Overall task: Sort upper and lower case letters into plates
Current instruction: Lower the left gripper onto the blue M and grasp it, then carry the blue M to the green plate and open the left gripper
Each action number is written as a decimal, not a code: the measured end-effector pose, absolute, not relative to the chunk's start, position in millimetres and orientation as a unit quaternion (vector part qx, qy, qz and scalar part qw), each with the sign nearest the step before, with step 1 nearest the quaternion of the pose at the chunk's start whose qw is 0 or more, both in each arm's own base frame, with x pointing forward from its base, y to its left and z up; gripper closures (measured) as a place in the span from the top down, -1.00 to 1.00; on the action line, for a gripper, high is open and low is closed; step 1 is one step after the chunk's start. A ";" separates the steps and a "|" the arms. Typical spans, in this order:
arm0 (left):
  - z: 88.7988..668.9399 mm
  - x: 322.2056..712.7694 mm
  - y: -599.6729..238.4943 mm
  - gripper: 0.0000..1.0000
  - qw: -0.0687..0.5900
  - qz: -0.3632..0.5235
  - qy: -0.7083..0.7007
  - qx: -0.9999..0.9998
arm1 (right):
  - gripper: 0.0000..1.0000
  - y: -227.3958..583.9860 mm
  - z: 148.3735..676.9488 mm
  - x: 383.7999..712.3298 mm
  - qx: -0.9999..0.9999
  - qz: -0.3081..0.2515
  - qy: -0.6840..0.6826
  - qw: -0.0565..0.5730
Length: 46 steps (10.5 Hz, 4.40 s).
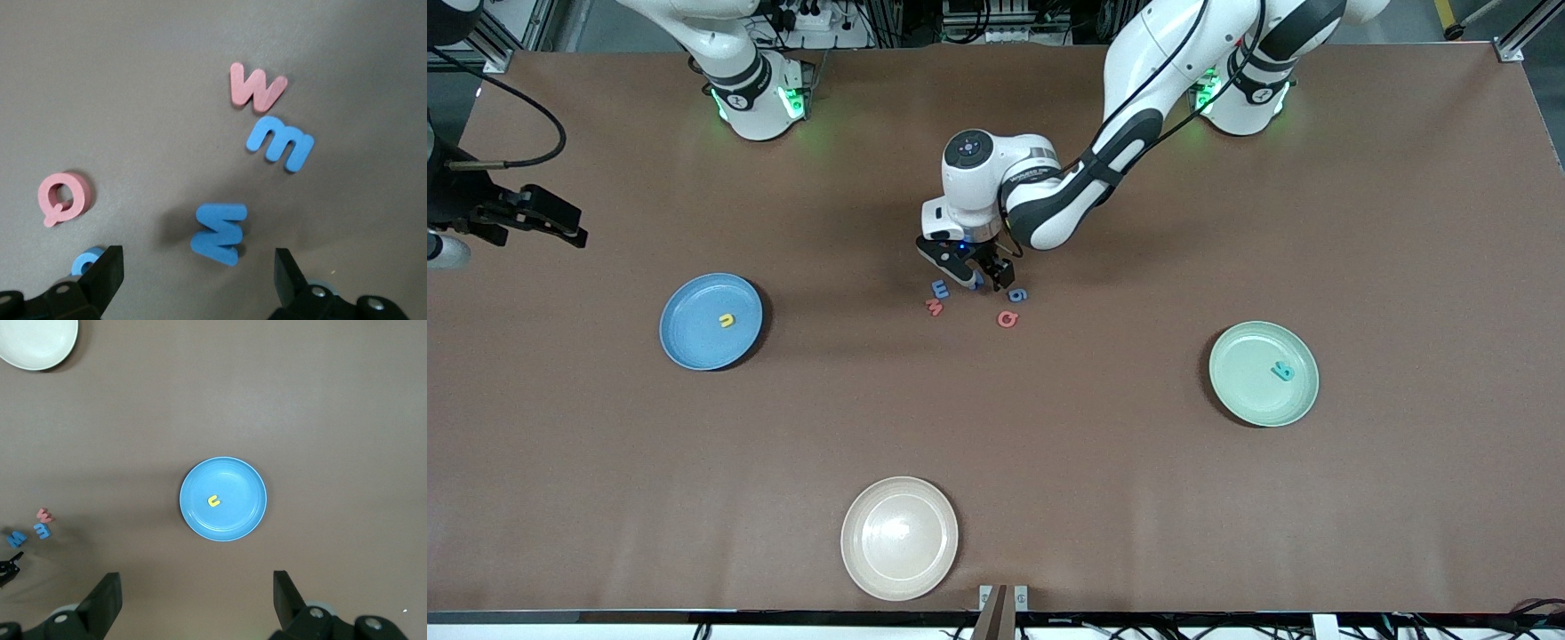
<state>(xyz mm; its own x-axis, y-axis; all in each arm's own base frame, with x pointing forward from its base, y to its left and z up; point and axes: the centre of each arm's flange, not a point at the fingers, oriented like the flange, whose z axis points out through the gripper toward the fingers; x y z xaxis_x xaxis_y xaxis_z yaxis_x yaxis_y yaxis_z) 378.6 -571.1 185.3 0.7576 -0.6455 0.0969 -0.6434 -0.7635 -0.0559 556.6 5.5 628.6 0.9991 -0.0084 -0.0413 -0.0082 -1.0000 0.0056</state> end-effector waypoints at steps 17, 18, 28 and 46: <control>239.9 416.9 -563.9 -0.26 0.012 -0.059 0.201 -0.978 | 1.00 -1.4 674.8 541.3 1.000 0.011 -0.008 -0.020; 283.4 439.5 -544.7 -0.26 0.005 -0.062 0.162 -0.985 | 1.00 -0.8 673.6 542.0 1.000 0.010 -0.008 -0.020; 356.0 590.6 -155.5 -0.27 0.101 0.012 0.009 -0.995 | 1.00 4.3 660.6 549.8 1.000 -0.003 -0.013 -0.022; 254.7 616.1 -93.3 1.00 0.060 0.044 0.020 -0.997 | 1.00 3.8 656.3 552.5 1.000 -0.006 -0.014 -0.022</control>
